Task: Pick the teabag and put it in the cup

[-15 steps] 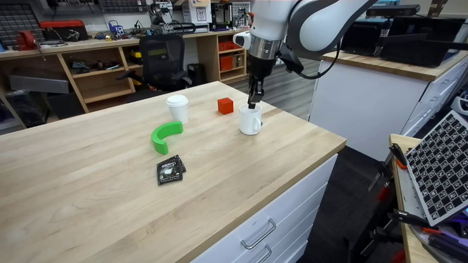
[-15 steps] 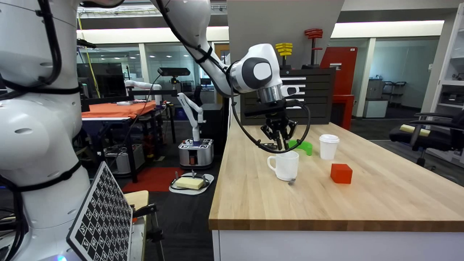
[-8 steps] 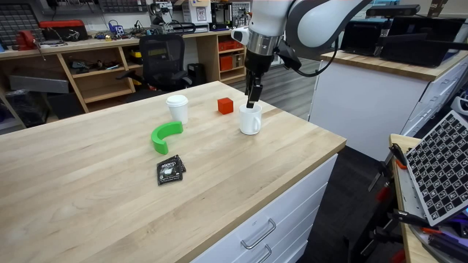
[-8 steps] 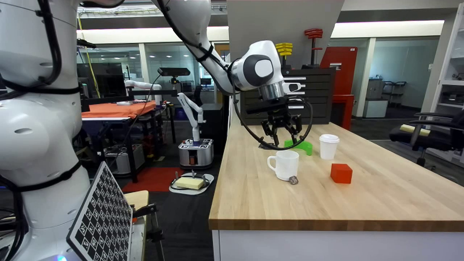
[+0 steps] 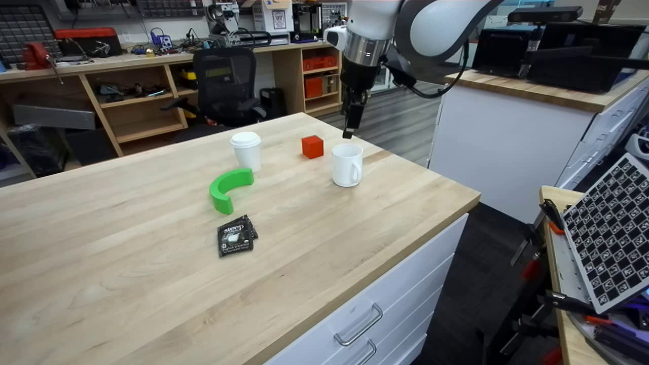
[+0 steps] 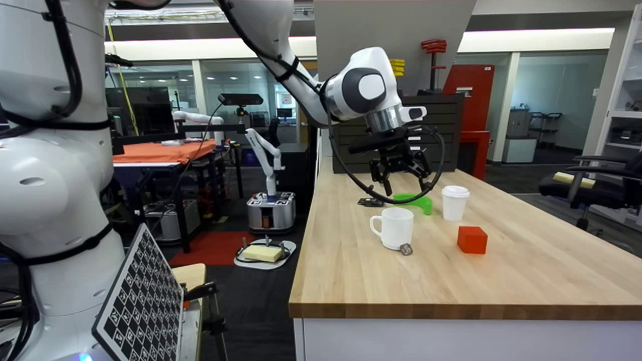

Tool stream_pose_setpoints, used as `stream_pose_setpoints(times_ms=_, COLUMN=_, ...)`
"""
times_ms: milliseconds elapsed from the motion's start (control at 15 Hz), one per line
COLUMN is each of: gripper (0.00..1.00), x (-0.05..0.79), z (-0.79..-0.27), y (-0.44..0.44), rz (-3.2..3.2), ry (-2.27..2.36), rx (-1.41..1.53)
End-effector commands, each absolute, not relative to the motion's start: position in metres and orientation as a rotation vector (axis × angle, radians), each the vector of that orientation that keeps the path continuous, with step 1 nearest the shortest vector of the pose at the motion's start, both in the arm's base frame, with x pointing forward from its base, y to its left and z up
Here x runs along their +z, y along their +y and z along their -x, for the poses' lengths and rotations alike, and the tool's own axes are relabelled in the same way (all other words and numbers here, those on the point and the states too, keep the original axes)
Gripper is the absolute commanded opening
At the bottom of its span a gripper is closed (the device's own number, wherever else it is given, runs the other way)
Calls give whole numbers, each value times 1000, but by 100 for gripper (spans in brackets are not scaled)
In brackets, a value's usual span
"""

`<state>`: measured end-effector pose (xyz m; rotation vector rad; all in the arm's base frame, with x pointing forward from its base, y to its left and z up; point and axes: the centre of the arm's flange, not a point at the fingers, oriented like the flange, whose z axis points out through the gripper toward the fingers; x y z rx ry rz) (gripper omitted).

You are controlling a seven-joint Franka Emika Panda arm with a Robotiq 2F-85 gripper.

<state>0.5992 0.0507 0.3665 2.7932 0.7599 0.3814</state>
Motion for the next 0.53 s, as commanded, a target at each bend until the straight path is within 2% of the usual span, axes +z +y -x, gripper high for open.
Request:
stream_pose_setpoints(times_ms=0, gripper=100, x=367, z=-599, y=49, rz=-2793, ry=756, rx=381)
stream_pose_setpoints(times_ms=467, gripper=100, x=363, z=-599, y=54, rz=-2795, ry=769, rx=375)
